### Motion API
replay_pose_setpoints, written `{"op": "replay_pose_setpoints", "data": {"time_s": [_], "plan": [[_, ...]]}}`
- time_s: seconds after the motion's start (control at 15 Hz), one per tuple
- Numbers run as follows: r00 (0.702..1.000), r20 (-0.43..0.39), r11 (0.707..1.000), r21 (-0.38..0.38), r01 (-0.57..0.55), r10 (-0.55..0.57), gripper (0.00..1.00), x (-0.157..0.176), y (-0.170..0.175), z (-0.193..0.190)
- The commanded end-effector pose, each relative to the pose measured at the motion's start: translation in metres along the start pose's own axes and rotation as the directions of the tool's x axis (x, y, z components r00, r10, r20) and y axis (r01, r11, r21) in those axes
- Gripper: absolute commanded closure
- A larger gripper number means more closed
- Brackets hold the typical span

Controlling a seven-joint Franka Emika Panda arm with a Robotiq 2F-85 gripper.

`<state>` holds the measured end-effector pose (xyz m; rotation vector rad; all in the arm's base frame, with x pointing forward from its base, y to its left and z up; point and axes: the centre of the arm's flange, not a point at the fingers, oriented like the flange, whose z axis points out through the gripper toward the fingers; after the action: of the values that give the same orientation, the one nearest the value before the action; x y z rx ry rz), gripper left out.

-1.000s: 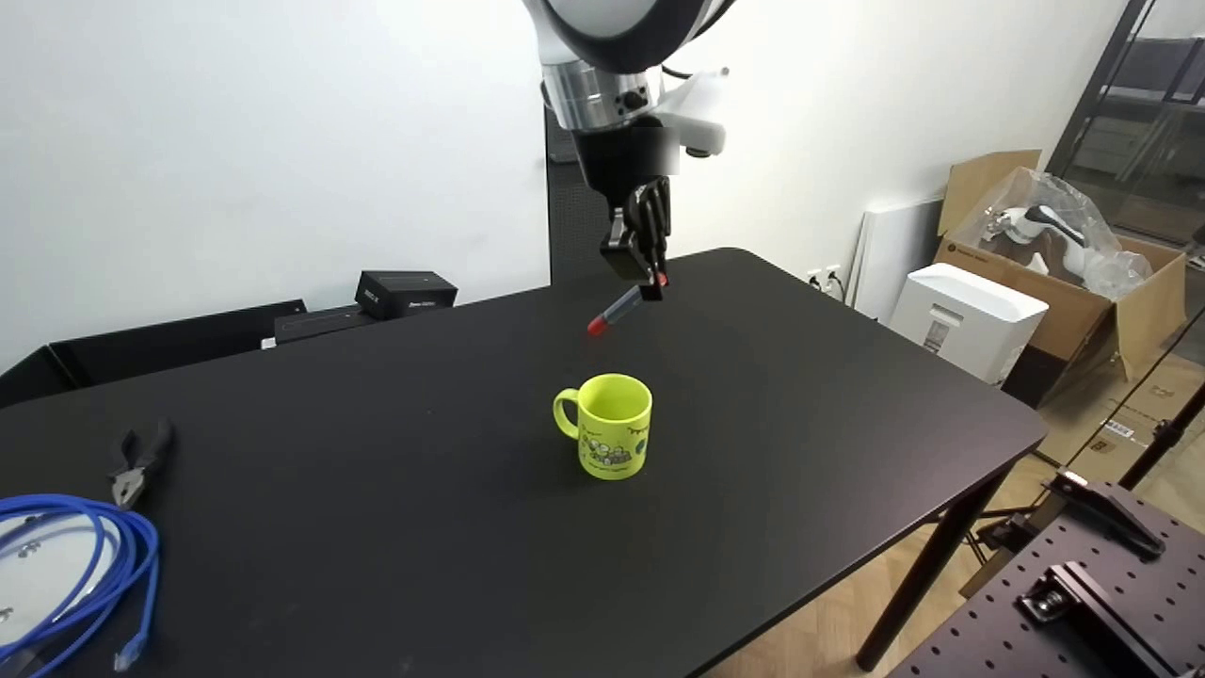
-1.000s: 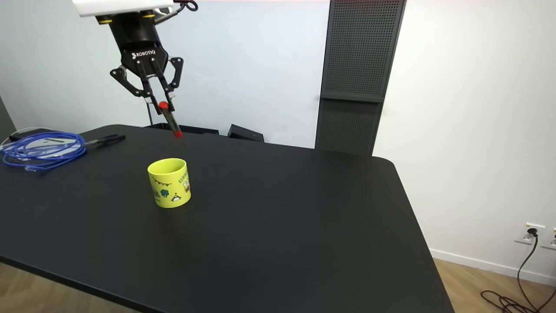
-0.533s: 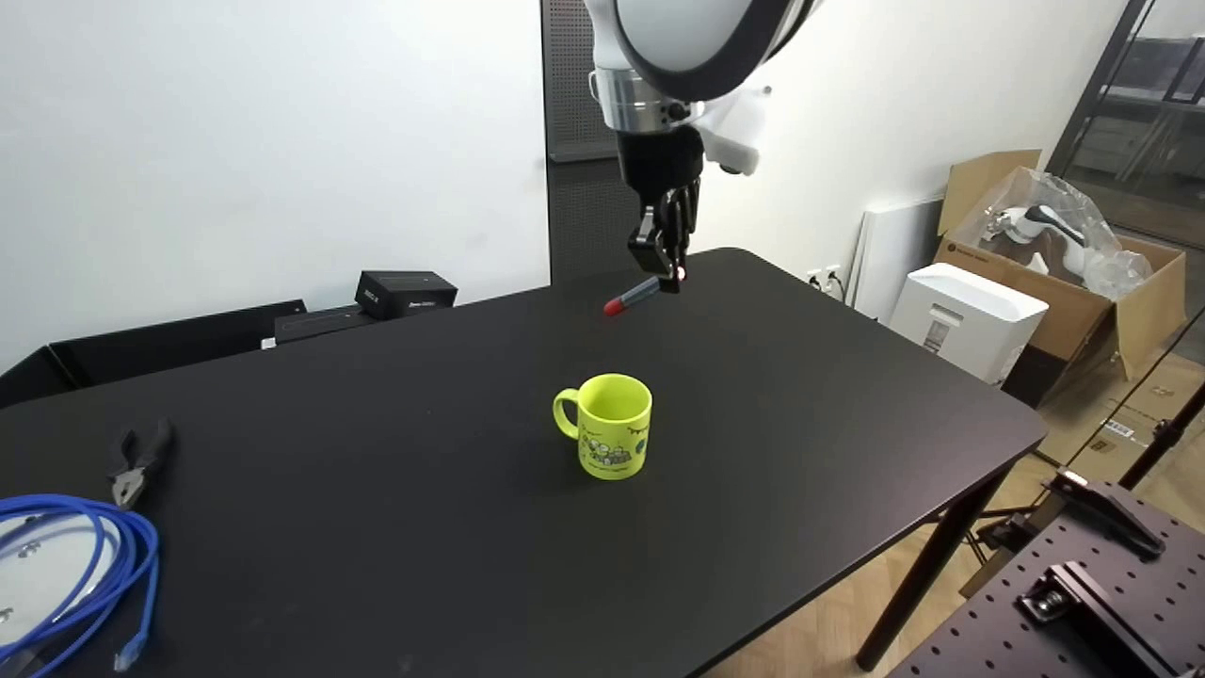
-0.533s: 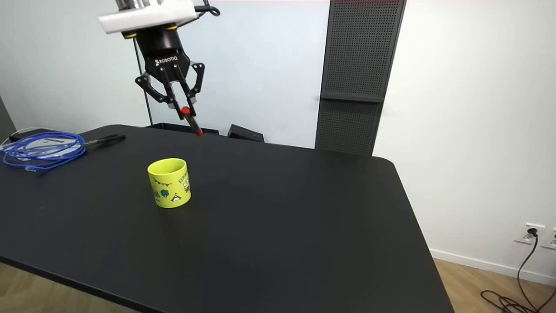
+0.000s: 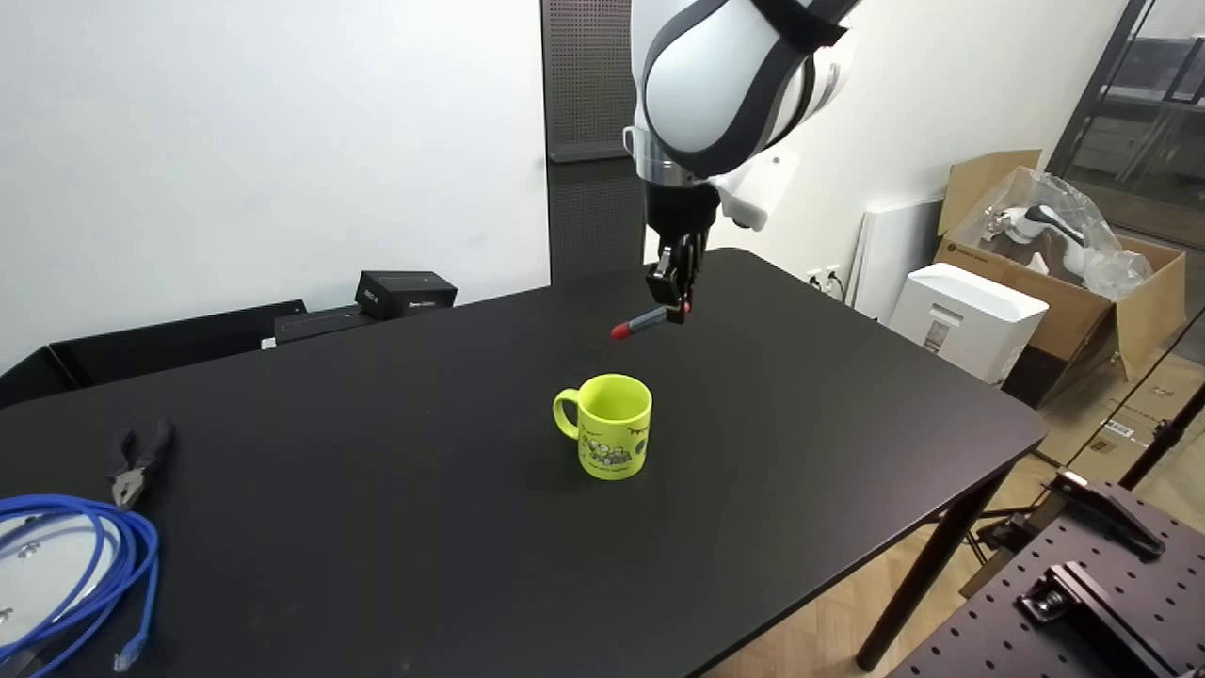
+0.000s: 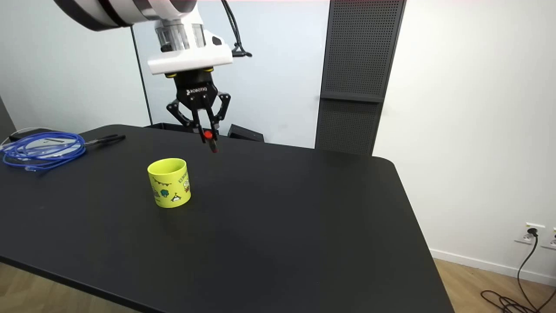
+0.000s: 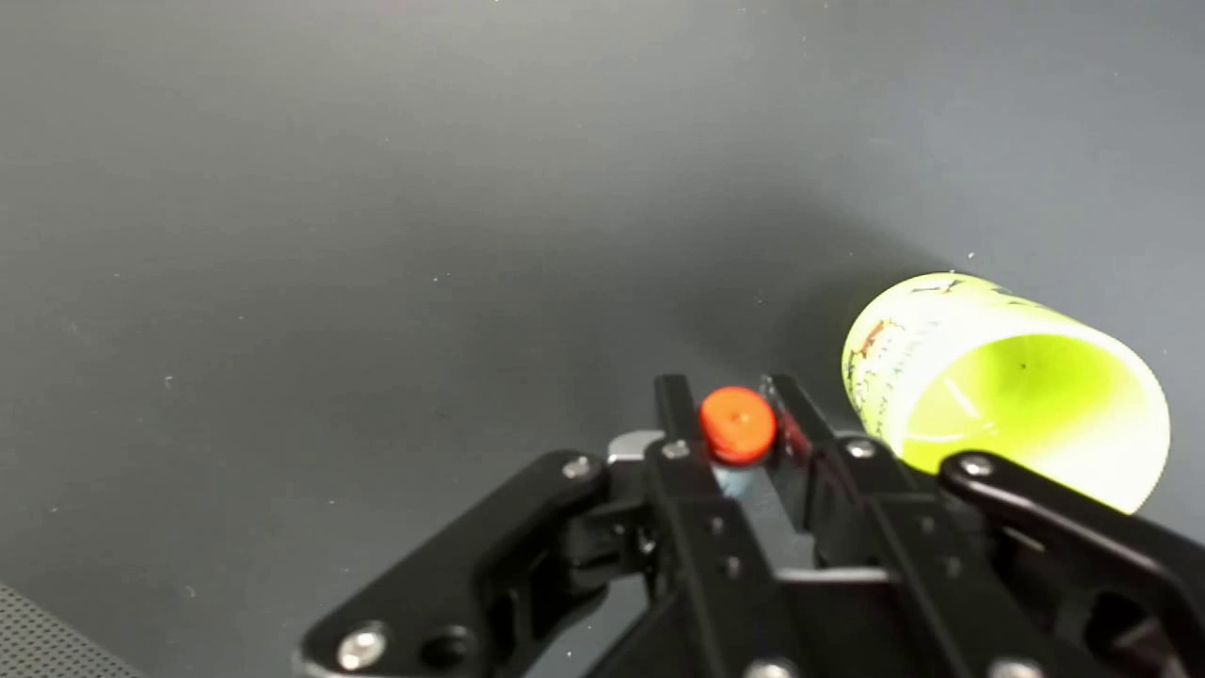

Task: Put the marker on the table

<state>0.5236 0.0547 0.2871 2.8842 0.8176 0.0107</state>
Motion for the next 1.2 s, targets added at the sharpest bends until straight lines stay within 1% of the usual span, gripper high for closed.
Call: {"op": "replay_pose_setpoints", "data": {"time_s": [0.0, 0.2, 0.47, 0.53, 0.6, 0.73, 0.8, 0.93, 1.0, 1.13], "plan": [[0.998, -0.005, 0.996, 0.067, 0.06, -0.06, 0.94, 0.017, 0.015, 0.026], [0.994, -0.021, 0.989, 0.107, 0.105, -0.103, 0.94, 0.029, 0.023, 0.042], [0.99, -0.045, 0.98, 0.141, 0.14, -0.134, 0.94, 0.046, 0.036, 0.056], [0.989, -0.045, 0.978, 0.15, 0.146, -0.141, 0.52, 0.05, 0.038, 0.06], [0.988, -0.046, 0.976, 0.157, 0.153, -0.148, 0.51, 0.053, 0.04, 0.064], [0.986, -0.041, 0.971, 0.174, 0.166, -0.161, 0.38, 0.057, 0.042, 0.071], [0.986, -0.036, 0.968, 0.188, 0.167, -0.163, 0.31, 0.057, 0.042, 0.073], [0.985, -0.024, 0.963, 0.209, 0.17, -0.169, 0.19, 0.055, 0.041, 0.075], [0.986, -0.003, 0.962, 0.221, 0.161, -0.165, 0.11, 0.053, 0.038, 0.071], [0.988, 0.053, 0.962, 0.24, 0.127, -0.143, 0.0, 0.046, 0.028, 0.058]]}}
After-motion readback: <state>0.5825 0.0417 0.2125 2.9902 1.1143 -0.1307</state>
